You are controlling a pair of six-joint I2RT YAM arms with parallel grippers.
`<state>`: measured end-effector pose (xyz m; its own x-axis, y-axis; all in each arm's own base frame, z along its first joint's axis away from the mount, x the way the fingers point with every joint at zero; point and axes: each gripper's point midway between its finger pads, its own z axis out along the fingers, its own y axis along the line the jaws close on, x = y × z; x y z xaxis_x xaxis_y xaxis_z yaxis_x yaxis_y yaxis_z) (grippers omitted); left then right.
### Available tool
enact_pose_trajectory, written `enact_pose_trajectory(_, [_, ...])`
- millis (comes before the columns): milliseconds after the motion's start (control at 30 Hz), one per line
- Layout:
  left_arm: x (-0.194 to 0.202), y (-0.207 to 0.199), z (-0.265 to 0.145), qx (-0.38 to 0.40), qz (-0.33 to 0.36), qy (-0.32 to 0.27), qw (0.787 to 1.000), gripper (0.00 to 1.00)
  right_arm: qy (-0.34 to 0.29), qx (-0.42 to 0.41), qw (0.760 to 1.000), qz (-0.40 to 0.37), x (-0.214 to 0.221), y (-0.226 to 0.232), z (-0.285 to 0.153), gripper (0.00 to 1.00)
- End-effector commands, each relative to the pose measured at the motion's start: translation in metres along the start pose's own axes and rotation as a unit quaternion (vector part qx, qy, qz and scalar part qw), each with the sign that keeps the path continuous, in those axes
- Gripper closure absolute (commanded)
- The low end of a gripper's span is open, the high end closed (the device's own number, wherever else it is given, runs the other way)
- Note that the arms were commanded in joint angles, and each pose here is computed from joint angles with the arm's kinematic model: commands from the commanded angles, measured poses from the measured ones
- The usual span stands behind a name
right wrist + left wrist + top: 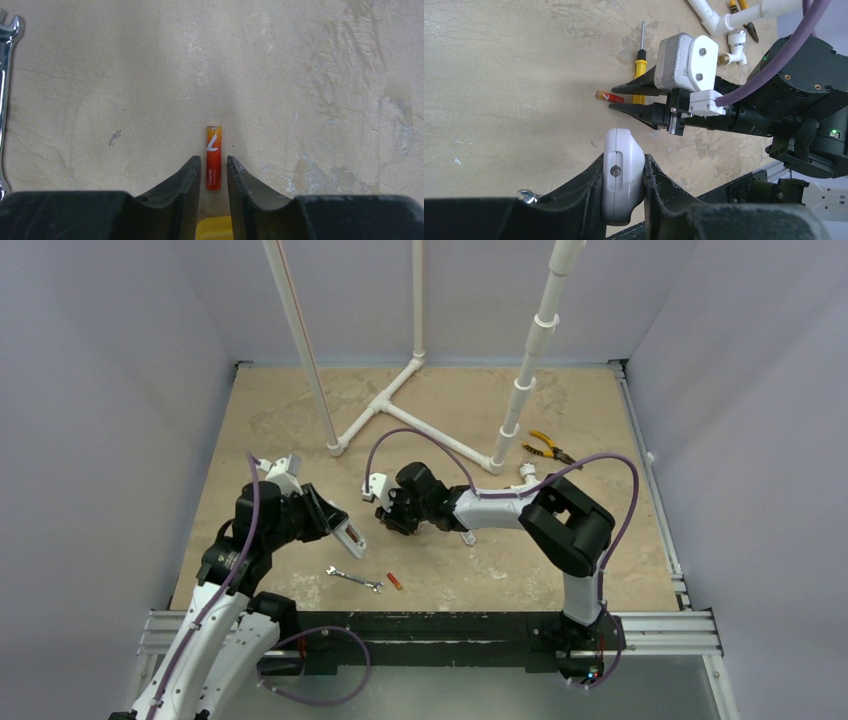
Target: Load the batteries into the remote control
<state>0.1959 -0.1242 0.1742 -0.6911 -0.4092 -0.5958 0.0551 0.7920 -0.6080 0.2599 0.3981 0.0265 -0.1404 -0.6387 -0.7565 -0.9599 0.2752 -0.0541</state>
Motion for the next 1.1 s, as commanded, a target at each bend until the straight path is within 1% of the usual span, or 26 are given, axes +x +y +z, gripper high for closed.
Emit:
enact_pose_trajectory(0, [-0.014,-0.010,-0.001,0.022,0.011,-0.026,0.999,1.00,0.028,-0.011,1.000,0.001,0.009,0.003,-0.003,0.83])
enact_pose_trajectory(67, [-0.015,-0.011,-0.002,0.022,0.010,-0.028,0.999,1.00,0.019,-0.006,1.000,0.008,0.001,0.002,-0.005,0.97])
enact_pose_trajectory(100, [-0.016,-0.012,-0.003,0.023,0.011,-0.030,0.999,1.00,0.008,0.000,1.000,0.014,-0.005,0.000,-0.008,1.00])
enact_pose_trajectory(233, [-0.026,-0.019,-0.009,0.029,0.014,-0.048,0.998,1.00,-0.068,0.037,0.996,0.045,-0.048,-0.009,-0.033,1.00])
enact_pose_trajectory(333, [-0.032,-0.025,-0.011,0.039,0.014,-0.057,0.998,1.00,-0.124,0.066,0.988,0.062,-0.080,-0.016,-0.062,1.00])
enact_pose_trajectory(433, [-0.034,-0.034,-0.010,0.066,0.012,-0.065,0.996,1.00,-0.159,0.106,0.978,0.087,-0.099,-0.025,-0.097,1.00])
enact_pose_trajectory(500, [-0.036,-0.046,-0.011,0.105,0.011,-0.077,0.991,1.00,-0.169,0.125,0.973,0.100,-0.103,-0.026,-0.119,1.00])
enact_pose_trajectory(633, [-0.044,-0.081,-0.024,0.224,0.027,-0.128,0.966,1.00,-0.157,0.112,0.977,0.095,-0.094,-0.010,-0.157,1.00])
enact_pose_trajectory(700, [-0.046,-0.092,-0.030,0.264,0.035,-0.143,0.953,1.00,-0.156,0.089,0.981,0.076,-0.089,0.005,-0.179,1.00])
enact_pose_trajectory(767, [-0.050,-0.106,-0.038,0.309,0.047,-0.163,0.936,1.00,-0.164,0.065,0.983,0.054,-0.084,0.020,-0.198,1.00])
enact_pose_trajectory(833, [-0.049,-0.117,-0.043,0.348,0.054,-0.165,0.921,1.00,-0.185,0.049,0.981,0.040,-0.086,0.032,-0.218,1.00])
enact_pose_trajectory(933, [-0.044,-0.131,-0.046,0.402,0.060,-0.146,0.902,1.00,-0.218,0.021,0.976,0.018,-0.090,0.050,-0.243,1.00])
enact_pose_trajectory(967, [-0.042,-0.138,-0.050,0.425,0.067,-0.142,0.891,1.00,-0.225,0.013,0.974,0.009,-0.090,0.055,-0.250,1.00])
enact_pose_trajectory(1067, [-0.038,-0.149,-0.056,0.471,0.071,-0.128,0.870,1.00,-0.240,-0.001,0.971,-0.009,-0.091,0.066,-0.268,1.00])
